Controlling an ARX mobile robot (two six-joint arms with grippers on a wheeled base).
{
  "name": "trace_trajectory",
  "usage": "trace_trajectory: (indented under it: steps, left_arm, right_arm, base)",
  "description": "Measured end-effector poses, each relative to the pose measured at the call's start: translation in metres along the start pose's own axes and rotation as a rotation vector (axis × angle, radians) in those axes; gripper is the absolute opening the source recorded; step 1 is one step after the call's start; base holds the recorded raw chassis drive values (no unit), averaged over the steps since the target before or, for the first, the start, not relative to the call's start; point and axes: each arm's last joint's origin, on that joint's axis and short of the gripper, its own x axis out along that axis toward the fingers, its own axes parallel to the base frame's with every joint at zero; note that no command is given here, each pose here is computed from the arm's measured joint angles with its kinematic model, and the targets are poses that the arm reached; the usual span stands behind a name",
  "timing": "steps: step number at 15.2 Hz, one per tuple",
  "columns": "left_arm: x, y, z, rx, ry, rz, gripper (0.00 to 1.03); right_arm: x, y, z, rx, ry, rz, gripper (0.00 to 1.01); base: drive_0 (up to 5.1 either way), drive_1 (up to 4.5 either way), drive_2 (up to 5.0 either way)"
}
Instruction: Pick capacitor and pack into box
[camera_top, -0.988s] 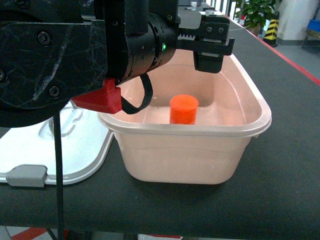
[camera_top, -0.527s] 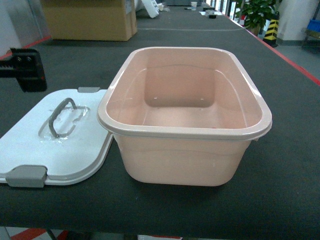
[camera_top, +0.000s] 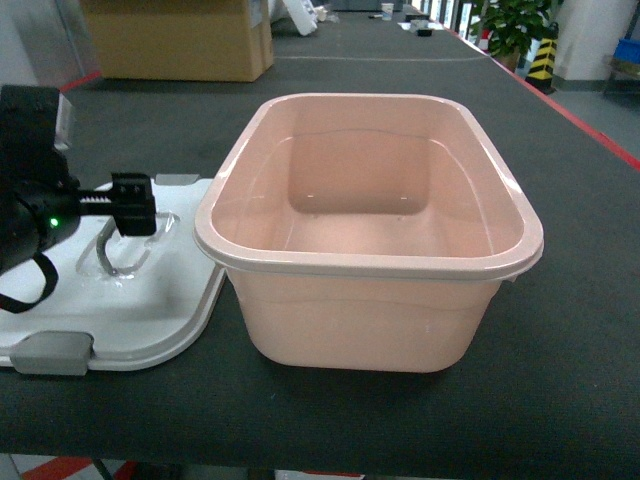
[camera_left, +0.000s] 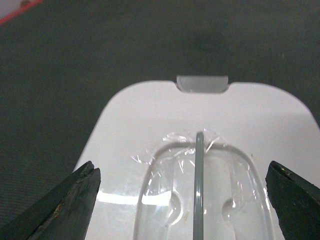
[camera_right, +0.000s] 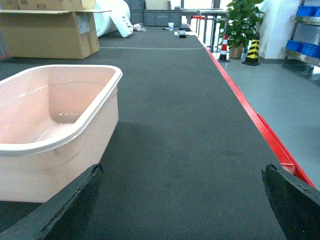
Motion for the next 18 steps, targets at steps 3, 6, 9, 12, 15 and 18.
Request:
trace_trajectory:
  steps: [3,6,9,12,15,18]
  left_arm:
    - [0.016,-0.002,-0.013,0.027,0.051,-0.012,0.98]
    - [0.024,0.001,-0.032,0.035,0.108,-0.010,0.98]
    - [0.027,0.002,-0.037,0.034,0.116,-0.014,0.98]
    - [0.027,0.002,-0.038,0.034,0.117,-0.022,0.98]
    - [0.028,0.001,-0.036,0.031,0.101,-0.022,0.57]
    - [0.028,0.002,-0.035,0.028,0.097,-0.019,0.26]
  right_arm:
    - [0.000,0.000,0.000,0.000,0.000,0.000,0.98]
    - [0.000,0.000,0.000,0.000,0.000,0.000,0.98]
    - [0.000,0.000,0.000,0.000,0.000,0.000,0.98]
    - [0.000,0.000,0.000,0.000,0.000,0.000,0.98]
    - [0.000,0.000,0.000,0.000,0.000,0.000,0.98]
    - [0.000,0.000,0.000,0.000,0.000,0.000,0.98]
  base:
    - [0.0,0.00,0.0]
    - [0.0,0.00,0.0]
    - [0.0,0.00,0.0]
    - [0.0,0.00,0.0]
    - [0.0,0.00,0.0]
    - [0.0,0.00,0.0]
